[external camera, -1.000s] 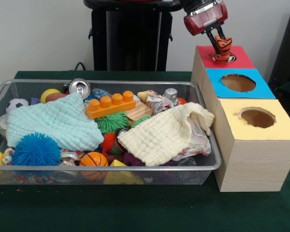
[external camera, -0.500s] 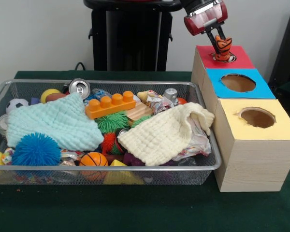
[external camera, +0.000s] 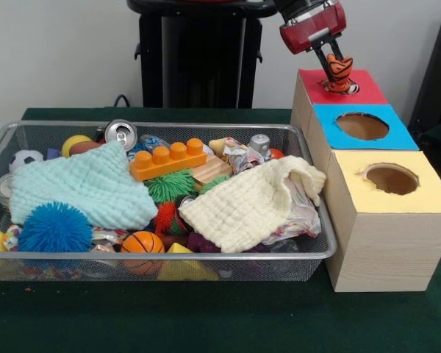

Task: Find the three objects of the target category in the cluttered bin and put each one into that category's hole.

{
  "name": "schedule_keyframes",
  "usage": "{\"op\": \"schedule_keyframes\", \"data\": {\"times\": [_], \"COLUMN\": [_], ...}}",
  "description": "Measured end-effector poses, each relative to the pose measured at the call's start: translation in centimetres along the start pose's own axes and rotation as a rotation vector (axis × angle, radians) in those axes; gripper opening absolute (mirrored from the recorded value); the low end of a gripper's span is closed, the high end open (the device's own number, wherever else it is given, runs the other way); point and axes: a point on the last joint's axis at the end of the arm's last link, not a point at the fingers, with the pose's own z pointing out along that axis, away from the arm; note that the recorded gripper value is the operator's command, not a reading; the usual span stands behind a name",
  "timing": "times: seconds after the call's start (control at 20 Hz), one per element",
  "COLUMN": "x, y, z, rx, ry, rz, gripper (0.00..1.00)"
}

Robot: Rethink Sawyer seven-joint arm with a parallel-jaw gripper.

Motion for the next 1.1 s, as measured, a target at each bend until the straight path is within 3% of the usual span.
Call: {"op": "schedule_keyframes", "data": {"times": [1.1], "x": [-0.08], "y": [-0.17], "z": [0.17], "rx": [0.015], "ry": [0.004], "rz": [0.018], "gripper": [0.0]}}
